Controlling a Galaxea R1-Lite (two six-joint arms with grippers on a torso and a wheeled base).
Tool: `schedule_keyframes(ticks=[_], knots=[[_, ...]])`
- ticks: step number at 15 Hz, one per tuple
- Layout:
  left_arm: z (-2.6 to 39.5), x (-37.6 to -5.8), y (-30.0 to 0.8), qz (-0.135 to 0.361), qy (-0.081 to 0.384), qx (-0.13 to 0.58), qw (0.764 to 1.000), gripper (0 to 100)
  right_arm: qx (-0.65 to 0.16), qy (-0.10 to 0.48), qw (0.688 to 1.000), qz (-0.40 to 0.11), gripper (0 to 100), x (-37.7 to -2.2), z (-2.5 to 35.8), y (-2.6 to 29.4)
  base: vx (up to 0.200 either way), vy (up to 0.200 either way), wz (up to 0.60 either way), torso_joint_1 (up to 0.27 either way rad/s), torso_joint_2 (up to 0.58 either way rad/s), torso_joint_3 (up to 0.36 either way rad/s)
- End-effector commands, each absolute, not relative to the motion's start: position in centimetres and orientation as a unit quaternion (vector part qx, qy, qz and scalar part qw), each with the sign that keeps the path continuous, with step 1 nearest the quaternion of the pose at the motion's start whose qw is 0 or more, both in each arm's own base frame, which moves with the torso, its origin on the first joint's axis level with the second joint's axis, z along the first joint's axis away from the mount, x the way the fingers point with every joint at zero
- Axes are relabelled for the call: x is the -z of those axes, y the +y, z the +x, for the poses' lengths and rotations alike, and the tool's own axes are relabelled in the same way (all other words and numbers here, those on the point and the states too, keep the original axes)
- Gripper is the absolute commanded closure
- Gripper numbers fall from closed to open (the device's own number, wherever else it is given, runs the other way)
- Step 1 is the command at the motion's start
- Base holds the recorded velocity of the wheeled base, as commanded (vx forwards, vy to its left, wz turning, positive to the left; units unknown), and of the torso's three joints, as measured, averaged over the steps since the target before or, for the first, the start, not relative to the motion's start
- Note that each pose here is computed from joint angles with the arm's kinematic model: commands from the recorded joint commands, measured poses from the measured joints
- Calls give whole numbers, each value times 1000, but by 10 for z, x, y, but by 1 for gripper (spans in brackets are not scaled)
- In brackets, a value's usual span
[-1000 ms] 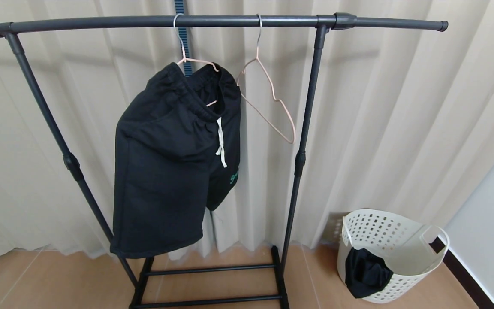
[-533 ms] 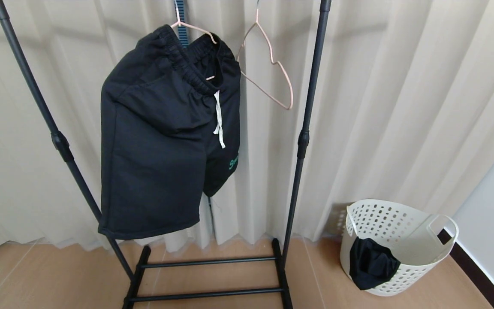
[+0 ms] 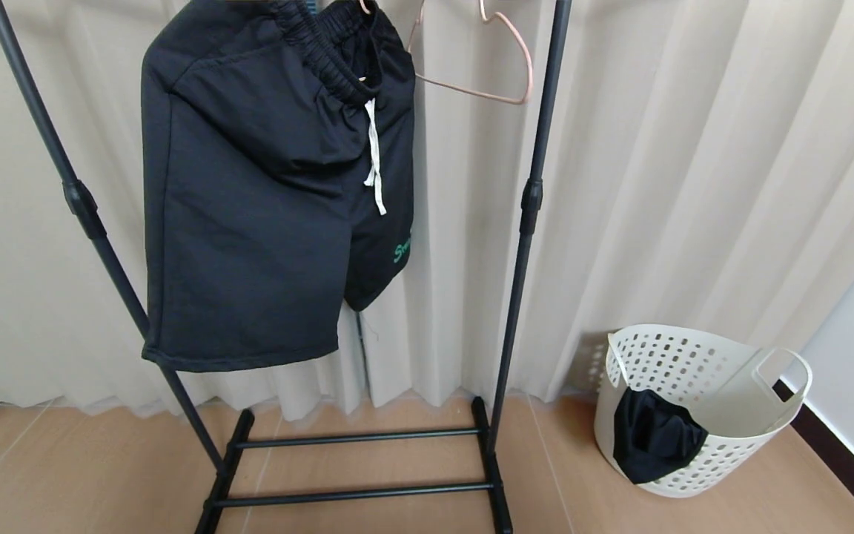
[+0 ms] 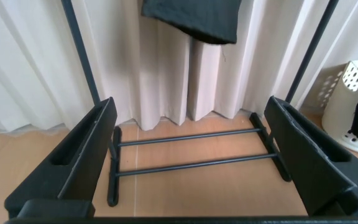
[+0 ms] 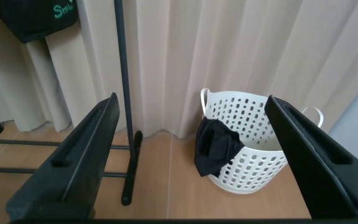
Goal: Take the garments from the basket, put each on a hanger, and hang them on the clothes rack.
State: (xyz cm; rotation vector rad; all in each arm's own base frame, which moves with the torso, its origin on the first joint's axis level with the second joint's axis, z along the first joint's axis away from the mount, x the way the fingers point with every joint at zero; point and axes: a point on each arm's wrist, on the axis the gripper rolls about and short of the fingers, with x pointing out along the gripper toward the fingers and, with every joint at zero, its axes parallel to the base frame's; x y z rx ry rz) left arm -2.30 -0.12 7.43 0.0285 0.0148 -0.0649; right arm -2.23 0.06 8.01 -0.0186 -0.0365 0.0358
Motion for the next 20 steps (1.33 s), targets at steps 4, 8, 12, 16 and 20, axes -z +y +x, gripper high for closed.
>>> schedule_keyframes(ticks=[4, 8, 12, 16, 20], knots=[[-23, -75, -1, 14, 7, 32, 999, 0, -18, -18, 1000, -9, 0, -80, -22, 1, 0, 0, -300, -2, 113, 111], [-23, -75, -1, 14, 7, 32, 999, 0, -18, -18, 1000, -9, 0, -80, -22, 1, 0, 0, -600, 1, -7, 7], [-23, -74, -1, 14, 8, 32, 999, 0, -18, -18, 1000, -9, 0, -80, -22, 1, 0, -100, -300, 0, 0, 5], [-23, -74, -1, 14, 9, 32, 999, 0, -18, -18, 1000, -9, 0, -80, -22, 1, 0, -200, 0, -1, 35, 18], [-23, -75, -1, 14, 7, 32, 999, 0, -18, -18, 1000, -9, 0, -80, -22, 1, 0, -200, 0, 2, 8, 4]])
